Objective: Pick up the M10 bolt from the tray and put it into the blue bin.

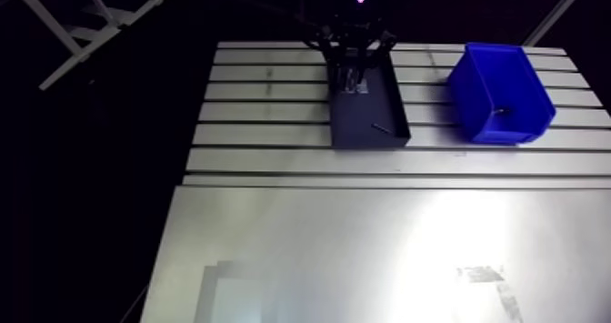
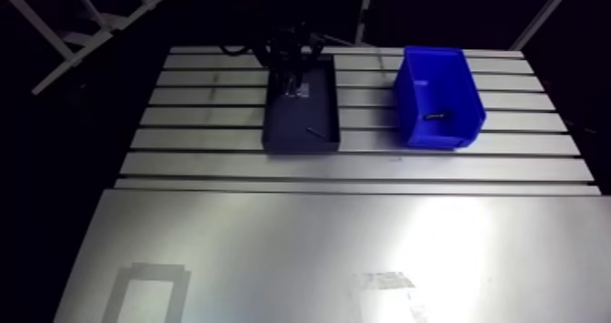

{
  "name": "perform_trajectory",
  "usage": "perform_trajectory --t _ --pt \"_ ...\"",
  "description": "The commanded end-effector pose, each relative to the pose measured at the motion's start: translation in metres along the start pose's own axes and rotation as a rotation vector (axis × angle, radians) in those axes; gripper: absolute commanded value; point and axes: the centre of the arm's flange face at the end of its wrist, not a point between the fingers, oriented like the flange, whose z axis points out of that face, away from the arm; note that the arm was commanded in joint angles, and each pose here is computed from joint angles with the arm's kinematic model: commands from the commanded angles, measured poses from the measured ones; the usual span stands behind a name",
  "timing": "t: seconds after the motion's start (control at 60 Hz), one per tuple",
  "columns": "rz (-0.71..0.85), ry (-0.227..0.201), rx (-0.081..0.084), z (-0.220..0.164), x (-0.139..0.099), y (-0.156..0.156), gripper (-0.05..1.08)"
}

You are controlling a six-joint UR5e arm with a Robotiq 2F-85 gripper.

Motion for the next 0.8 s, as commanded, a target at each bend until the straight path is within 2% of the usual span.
perform_trajectory --t 0.017,0.8 --pt "0.000 -0.002 0.000 0.0015 0.0004 0.0001 0.62" --pt "0.000 -0.004 -0.001 0.0033 0.0009 0.0000 0.71"
